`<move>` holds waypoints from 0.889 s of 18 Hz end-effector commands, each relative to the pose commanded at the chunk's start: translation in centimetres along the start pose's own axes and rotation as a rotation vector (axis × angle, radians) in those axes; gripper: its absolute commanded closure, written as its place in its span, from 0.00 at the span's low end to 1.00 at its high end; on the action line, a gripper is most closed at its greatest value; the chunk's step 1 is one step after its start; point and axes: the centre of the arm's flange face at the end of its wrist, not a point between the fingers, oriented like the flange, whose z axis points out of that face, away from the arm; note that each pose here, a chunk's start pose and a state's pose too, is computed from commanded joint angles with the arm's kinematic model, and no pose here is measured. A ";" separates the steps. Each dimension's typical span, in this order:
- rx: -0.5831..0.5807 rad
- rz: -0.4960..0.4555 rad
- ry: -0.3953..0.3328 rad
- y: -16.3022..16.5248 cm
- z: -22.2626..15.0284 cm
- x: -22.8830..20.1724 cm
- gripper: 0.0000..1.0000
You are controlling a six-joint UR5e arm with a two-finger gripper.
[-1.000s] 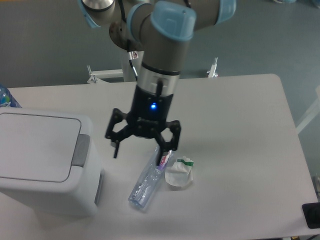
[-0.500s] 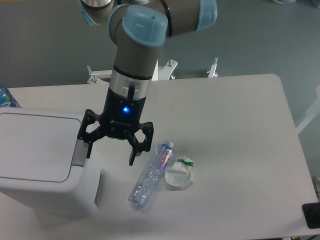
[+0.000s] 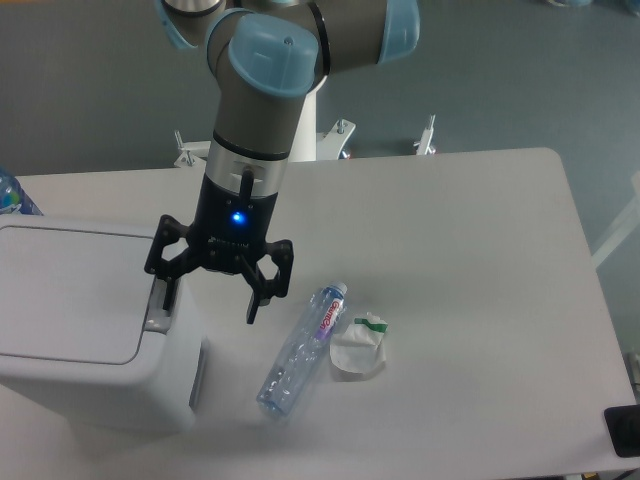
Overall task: Open the trash can
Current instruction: 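Push the gripper finger against the lid to swing it open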
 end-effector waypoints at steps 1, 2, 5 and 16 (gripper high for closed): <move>-0.002 -0.001 -0.003 0.1 0.1 -0.1 0.00; -0.006 0.002 -0.005 0.1 0.3 0.1 0.00; -0.003 0.004 -0.007 0.0 0.2 0.1 0.00; 0.107 0.024 -0.080 -3.8 -4.9 -5.0 0.00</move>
